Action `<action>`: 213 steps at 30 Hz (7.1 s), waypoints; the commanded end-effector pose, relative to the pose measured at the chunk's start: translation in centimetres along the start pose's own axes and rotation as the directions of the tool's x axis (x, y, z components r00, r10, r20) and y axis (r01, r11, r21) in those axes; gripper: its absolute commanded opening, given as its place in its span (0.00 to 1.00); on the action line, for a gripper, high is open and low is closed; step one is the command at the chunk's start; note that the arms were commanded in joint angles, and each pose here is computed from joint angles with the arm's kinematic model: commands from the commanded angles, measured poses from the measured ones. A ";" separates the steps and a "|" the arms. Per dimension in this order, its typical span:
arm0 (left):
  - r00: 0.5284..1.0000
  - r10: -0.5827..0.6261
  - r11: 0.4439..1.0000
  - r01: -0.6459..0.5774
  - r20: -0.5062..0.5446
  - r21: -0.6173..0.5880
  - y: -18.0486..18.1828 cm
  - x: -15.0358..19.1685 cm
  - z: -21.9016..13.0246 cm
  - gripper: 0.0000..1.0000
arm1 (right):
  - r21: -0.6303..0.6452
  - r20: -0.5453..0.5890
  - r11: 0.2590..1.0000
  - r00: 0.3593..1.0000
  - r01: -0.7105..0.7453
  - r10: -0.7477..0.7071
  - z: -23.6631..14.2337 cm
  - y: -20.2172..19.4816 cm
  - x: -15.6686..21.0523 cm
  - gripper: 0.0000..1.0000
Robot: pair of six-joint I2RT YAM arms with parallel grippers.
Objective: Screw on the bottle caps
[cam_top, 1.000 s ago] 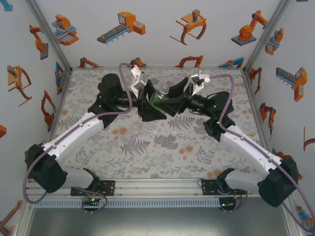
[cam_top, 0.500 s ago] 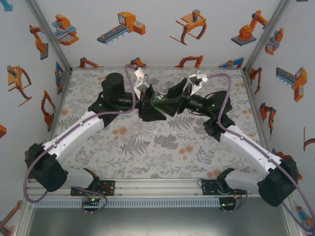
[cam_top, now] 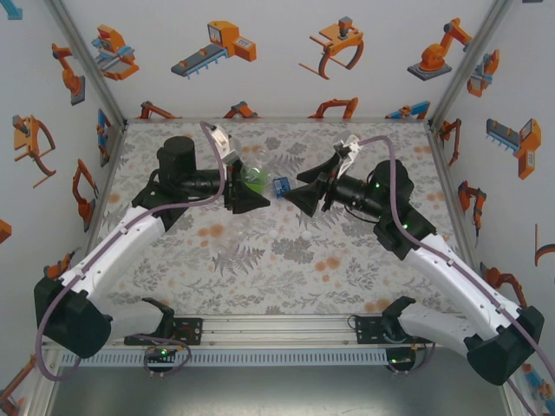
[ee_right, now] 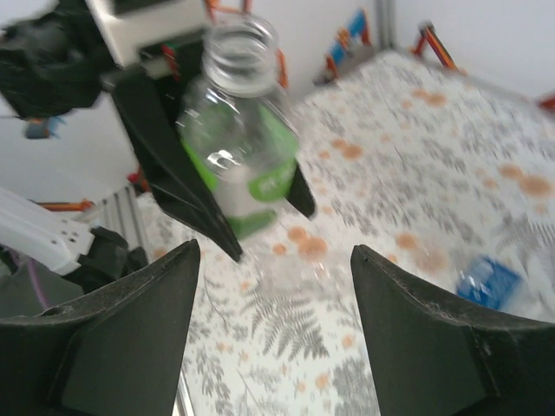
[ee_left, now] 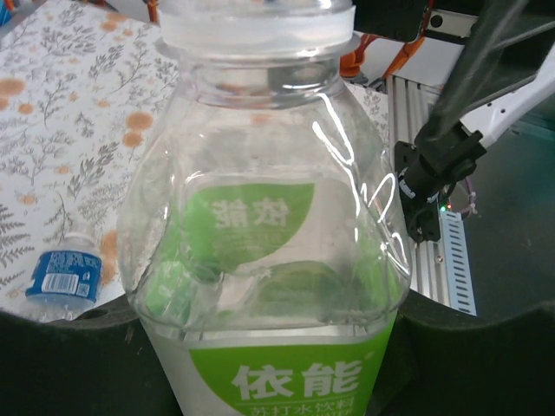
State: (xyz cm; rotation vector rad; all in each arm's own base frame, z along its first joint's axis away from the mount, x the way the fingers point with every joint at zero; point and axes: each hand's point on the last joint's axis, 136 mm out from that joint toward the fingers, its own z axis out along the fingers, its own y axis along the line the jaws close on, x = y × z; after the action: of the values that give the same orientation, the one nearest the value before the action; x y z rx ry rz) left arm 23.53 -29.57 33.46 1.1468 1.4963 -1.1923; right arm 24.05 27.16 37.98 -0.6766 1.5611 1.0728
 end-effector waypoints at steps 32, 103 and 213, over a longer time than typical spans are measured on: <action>0.995 -0.094 0.981 0.099 0.039 -0.169 -3.9 3.1 -4.2 0.08 | 0.810 -0.401 0.582 0.648 -0.081 0.648 -9.4 -12.2 25.0 0.51; 0.987 -0.157 0.976 0.150 -0.029 -0.158 -1.9 4.4 -1.0 0.07 | 0.844 -0.496 0.523 0.545 0.119 0.676 -9.9 -15.9 31.0 0.46; 0.971 -0.223 0.963 0.206 -0.083 -0.174 -1.8 5.8 -0.3 0.09 | 0.799 -0.542 0.592 0.560 0.111 0.627 -5.0 -14.3 31.8 0.44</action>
State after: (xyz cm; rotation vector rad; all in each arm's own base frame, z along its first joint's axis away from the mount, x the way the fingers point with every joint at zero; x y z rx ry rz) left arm 21.10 -28.63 27.55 0.9593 1.8316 -1.1358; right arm 25.96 20.67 4.01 -0.2491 2.7709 0.1691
